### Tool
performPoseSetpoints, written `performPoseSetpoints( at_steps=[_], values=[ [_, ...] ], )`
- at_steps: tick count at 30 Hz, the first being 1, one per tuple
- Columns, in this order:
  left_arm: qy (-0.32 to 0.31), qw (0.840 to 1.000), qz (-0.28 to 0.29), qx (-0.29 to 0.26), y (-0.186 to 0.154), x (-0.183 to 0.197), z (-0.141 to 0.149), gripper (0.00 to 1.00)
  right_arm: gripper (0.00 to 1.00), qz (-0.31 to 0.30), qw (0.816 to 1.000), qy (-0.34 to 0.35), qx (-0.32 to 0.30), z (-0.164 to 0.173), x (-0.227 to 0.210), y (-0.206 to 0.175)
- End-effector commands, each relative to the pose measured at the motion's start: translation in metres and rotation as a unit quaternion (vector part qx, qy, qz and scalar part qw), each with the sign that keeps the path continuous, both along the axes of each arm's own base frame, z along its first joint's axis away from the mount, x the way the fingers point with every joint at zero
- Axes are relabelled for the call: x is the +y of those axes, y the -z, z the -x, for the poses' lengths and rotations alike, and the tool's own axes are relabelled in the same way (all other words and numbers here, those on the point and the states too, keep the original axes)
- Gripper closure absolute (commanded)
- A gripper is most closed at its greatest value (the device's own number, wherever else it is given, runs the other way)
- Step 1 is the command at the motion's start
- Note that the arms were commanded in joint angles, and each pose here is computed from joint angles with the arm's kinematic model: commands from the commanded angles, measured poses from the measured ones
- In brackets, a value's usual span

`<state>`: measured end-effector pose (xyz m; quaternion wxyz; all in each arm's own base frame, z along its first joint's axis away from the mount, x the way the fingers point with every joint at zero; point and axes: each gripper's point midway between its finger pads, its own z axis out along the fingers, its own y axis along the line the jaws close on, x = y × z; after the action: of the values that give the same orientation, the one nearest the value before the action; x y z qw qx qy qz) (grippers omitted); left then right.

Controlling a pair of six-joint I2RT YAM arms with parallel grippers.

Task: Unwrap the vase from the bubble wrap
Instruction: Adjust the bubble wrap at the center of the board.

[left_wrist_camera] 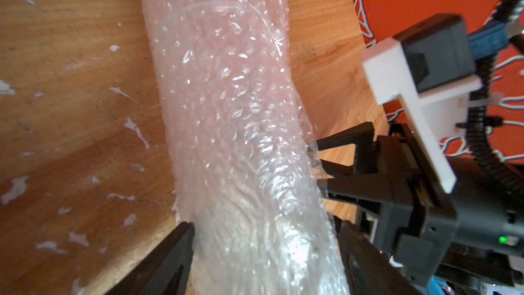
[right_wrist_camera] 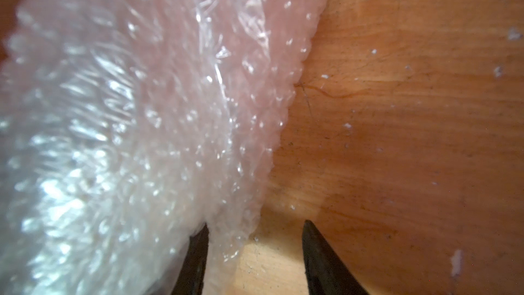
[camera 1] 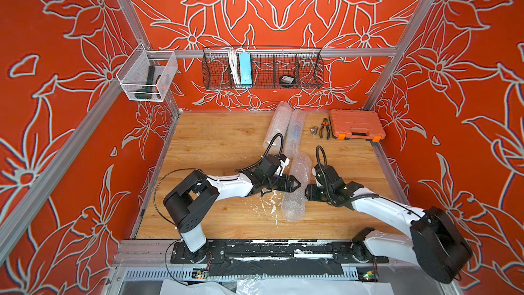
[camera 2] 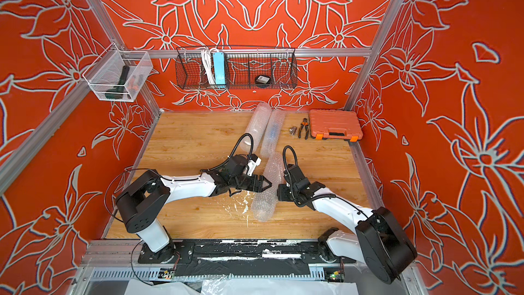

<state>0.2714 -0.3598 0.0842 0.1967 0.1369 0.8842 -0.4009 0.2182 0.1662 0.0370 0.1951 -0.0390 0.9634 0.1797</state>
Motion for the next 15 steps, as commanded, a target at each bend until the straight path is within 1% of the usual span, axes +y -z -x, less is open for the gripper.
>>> performPoseSetpoints(
  at_steps=[1, 3, 7, 10, 15],
  values=[
    [0.029, 0.999, -0.044, 0.007, 0.020, -0.003, 0.014, 0.25, 0.40, -0.001, 1.000, -0.003, 0.010, 0.010, -0.002, -0.003],
    [0.026, 0.998, -0.061, 0.004, 0.025, 0.000, 0.014, 0.29, 0.35, 0.008, 1.000, 0.002, -0.001, 0.009, -0.008, -0.012],
    [0.024, 0.997, -0.067, 0.006, 0.027, 0.004, 0.018, 0.34, 0.32, -0.002, 1.000, 0.008, -0.027, 0.010, -0.012, -0.033],
    [0.023, 0.998, -0.061, 0.007, 0.025, 0.005, 0.021, 0.36, 0.31, -0.037, 0.999, 0.000, -0.033, 0.014, -0.004, -0.048],
    [0.017, 0.998, -0.059, 0.007, 0.022, 0.007, 0.022, 0.37, 0.32, -0.098, 0.995, -0.017, -0.017, 0.020, 0.016, -0.057]
  ],
)
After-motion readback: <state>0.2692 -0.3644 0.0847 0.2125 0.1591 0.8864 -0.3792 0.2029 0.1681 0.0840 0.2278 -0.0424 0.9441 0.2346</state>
